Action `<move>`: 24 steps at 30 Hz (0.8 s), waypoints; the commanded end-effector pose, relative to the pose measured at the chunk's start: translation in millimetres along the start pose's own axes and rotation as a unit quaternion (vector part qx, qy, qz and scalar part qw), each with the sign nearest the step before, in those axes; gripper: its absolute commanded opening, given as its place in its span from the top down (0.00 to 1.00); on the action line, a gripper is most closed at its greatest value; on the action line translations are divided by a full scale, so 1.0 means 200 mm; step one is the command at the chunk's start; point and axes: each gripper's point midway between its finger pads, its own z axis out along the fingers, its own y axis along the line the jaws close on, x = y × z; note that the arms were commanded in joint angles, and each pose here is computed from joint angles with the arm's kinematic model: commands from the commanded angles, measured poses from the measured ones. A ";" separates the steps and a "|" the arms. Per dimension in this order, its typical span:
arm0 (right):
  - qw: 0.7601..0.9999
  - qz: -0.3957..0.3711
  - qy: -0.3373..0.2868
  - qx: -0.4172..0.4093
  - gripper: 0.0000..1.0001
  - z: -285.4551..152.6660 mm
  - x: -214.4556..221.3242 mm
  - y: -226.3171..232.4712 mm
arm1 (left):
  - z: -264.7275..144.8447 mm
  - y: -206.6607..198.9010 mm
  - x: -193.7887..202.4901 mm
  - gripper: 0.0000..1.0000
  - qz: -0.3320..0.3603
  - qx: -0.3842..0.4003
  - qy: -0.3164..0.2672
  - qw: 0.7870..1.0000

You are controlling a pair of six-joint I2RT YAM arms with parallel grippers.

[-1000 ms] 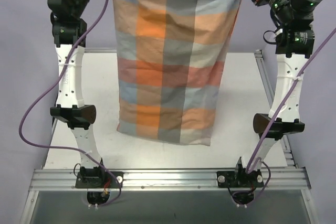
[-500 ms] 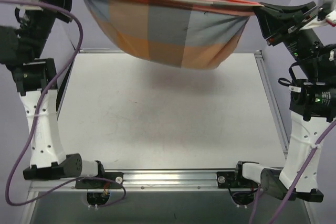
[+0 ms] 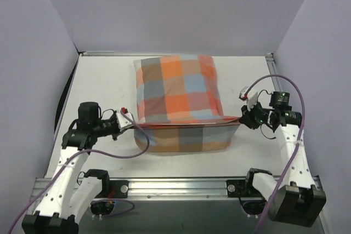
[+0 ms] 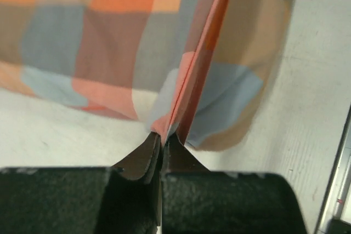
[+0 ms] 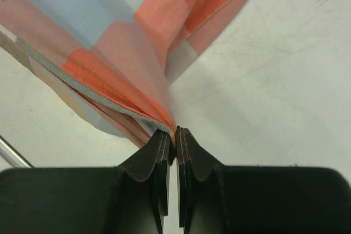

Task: Put the pillow into the pillowcase

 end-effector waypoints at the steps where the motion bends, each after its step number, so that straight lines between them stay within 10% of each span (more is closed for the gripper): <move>1: 0.976 -0.158 0.047 0.144 1.00 -0.19 0.02 -0.32 | -0.11 0.03 -0.20 1.00 0.112 -0.024 -0.014 0.993; 9: 0.983 -0.044 0.052 0.169 1.00 -0.19 -0.27 -0.77 | 0.20 -0.39 -0.31 1.00 0.074 0.144 0.015 0.987; 17: 0.961 -0.213 0.169 0.049 1.00 -0.51 0.36 -0.43 | 0.26 -0.97 -0.41 1.00 0.153 0.338 -0.004 0.929; 20: 0.923 -0.298 0.242 0.000 0.87 -0.57 0.62 -0.38 | 0.26 -1.09 -0.46 0.30 0.163 0.380 -0.006 0.911; 21: 0.922 -0.290 0.257 -0.016 0.49 -0.57 0.70 -0.35 | 0.26 -1.10 -0.55 0.10 0.156 0.380 -0.016 0.912; 24: 0.913 -0.272 0.300 -0.037 0.33 -0.65 0.76 -0.38 | 0.23 -1.08 -0.70 0.03 0.161 0.389 -0.027 0.907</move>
